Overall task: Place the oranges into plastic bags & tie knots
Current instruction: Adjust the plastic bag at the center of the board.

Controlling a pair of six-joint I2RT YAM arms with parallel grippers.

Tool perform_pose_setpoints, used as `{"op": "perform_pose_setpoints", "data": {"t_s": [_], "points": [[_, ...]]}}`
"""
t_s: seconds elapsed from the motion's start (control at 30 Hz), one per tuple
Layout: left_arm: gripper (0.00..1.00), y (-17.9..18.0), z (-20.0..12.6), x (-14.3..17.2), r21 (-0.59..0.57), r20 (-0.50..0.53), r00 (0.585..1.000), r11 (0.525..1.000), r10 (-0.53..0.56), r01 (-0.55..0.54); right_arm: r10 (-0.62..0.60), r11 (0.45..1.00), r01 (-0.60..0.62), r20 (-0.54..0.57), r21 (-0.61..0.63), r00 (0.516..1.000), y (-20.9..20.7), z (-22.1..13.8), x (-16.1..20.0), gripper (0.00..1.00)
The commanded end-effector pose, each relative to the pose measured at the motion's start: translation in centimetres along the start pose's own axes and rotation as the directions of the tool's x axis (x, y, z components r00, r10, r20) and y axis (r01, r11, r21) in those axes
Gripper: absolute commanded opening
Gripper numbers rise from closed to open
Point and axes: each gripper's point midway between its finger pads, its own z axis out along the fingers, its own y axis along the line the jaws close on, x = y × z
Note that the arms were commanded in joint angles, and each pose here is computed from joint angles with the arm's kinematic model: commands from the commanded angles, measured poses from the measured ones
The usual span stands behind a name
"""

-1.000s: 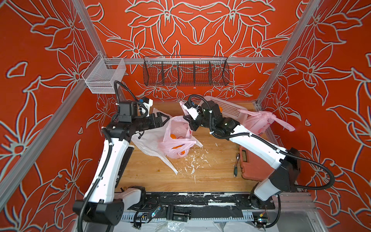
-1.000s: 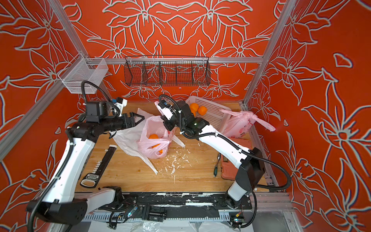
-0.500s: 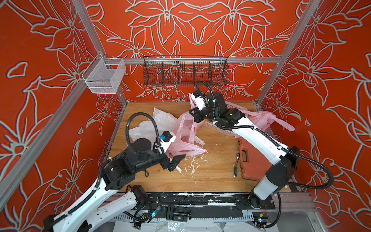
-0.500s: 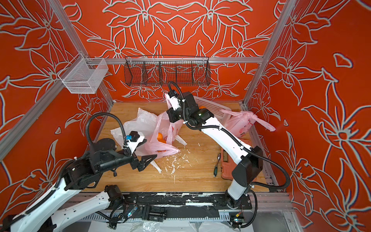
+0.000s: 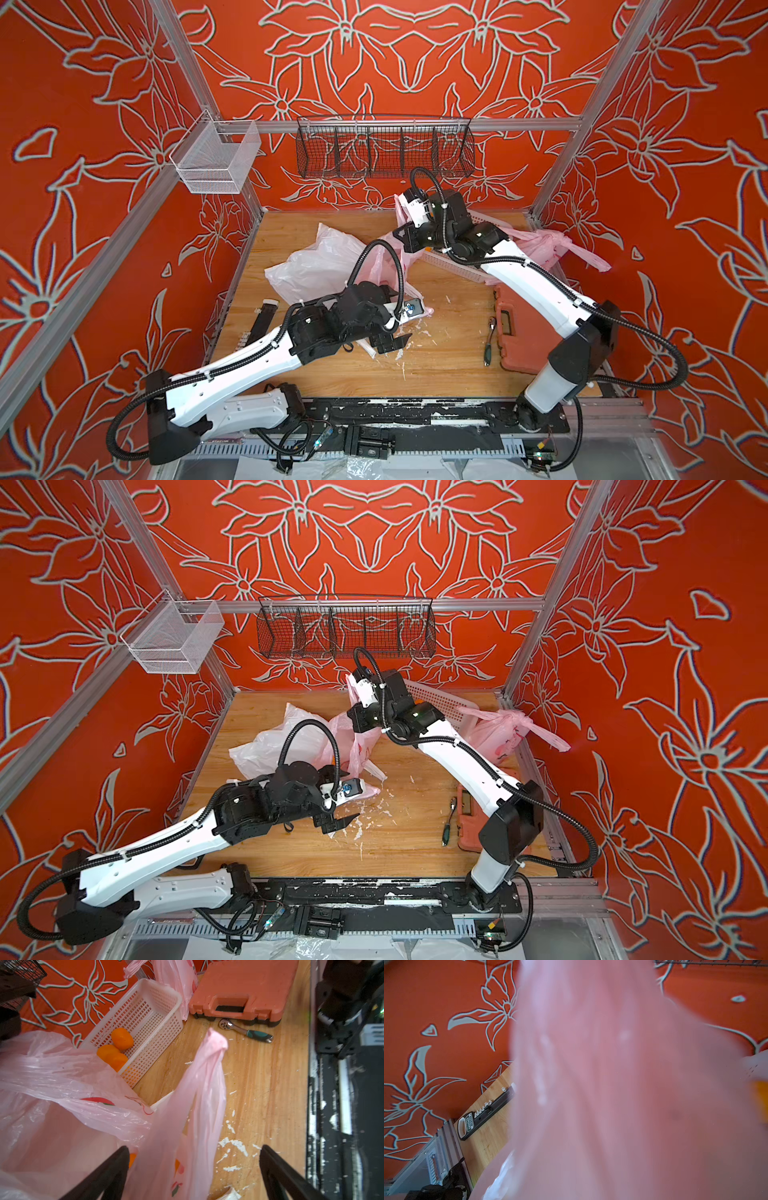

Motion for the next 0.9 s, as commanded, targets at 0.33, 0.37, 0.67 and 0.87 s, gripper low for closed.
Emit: {"op": "perform_pose_setpoints", "data": {"t_s": [0.33, 0.37, 0.67, 0.87], "points": [[0.0, 4.6, -7.0, -4.7, -0.196, 0.228, 0.973, 0.978, -0.026, 0.071, -0.054, 0.998, 0.057, 0.103, -0.025, 0.993, 2.3, -7.6, -2.1, 0.0], [0.0, 4.7, -8.3, -5.7, -0.175, 0.277, 0.96, 0.98, -0.045, 0.097, -0.077, 0.997, 0.079, 0.11, -0.022, 0.991, 2.6, -8.9, -2.1, 0.0], [0.0, 8.1, -10.1, -8.7, -0.047, 0.402, 0.885, 0.959, -0.237, 0.279, -0.256, 0.967, 0.255, 0.034, 0.014, 0.966, 3.3, -16.2, 2.7, 0.0], [0.0, 8.8, -6.4, -7.5, 0.086, 0.405, 0.838, 0.928, -0.365, 0.362, -0.328, 0.94, 0.321, -0.047, -0.113, 0.943, 3.8, -15.1, 7.8, 0.0]]}}
